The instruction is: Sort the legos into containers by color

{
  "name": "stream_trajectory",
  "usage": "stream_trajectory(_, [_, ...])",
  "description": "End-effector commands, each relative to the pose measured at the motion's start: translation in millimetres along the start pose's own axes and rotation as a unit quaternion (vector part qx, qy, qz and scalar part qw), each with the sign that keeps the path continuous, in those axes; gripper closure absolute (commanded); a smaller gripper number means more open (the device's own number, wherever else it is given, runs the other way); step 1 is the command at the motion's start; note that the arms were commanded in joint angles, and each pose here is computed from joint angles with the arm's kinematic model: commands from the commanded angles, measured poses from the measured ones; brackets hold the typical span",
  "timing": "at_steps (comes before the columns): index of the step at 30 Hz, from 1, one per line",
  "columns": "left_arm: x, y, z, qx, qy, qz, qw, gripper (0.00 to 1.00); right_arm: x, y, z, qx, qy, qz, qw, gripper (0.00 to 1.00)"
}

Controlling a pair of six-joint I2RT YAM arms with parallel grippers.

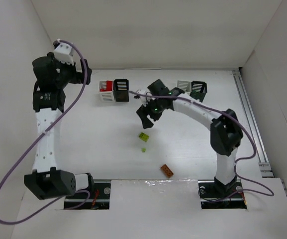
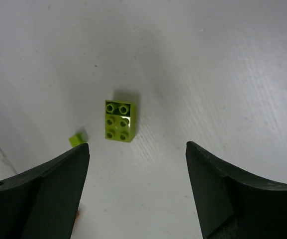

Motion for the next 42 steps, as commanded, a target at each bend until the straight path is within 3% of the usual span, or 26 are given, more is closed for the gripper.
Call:
stream_trajectory(1, [5,21,-19,0.010,0.007,0.028,1.000,0.00,6,-33,-6,0.039,0.022,-0.020,0.999,0.17])
stream_trajectory(6, [4,32,-47,0.027,0.014,0.035,0.999,0.00,18,-64,-3,0.067,0.031,-0.021,0.997,0.17])
stream_trajectory(21, [9,25,-56,0.028,0.020,0.040,0.999,0.00,58,-92,-13,0.113,0.071,-0.010,0.991,0.18])
stream_trajectory(28, [10,22,-57,0.028,0.025,0.040,0.998,0.00,54,-99,-24,0.134,0.065,-0.030,0.988,0.21])
stream_trajectory(34, [11,19,-56,0.024,0.023,0.040,0.999,0.00,47,-102,-30,0.152,0.060,-0.066,0.984,0.30])
stream_trajectory(36, [11,19,-56,0.024,0.023,0.040,0.999,0.00,47,-102,-34,0.158,0.059,-0.070,0.983,0.38])
stream_trajectory(38, [12,16,-58,0.028,0.025,0.040,0.998,0.00,46,-103,-38,0.165,0.059,-0.073,0.982,0.47])
stream_trajectory(39, [13,15,-57,0.028,0.025,0.040,0.998,0.00,46,-103,-38,0.165,0.059,-0.073,0.982,0.57])
stream_trajectory(42, [12,13,-57,0.034,0.032,0.036,0.998,0.00,47,-97,-33,0.156,0.061,-0.076,0.983,0.75])
Point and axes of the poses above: each gripper's point midway between its finger pads, its own y axis back along the fingers, its own x axis along the line the jaws close on, z = x × y, the point moved 8 cm from there along y, back along the fingers, and after that the axes turned 13 degrees about y, right-handed, at the moved point
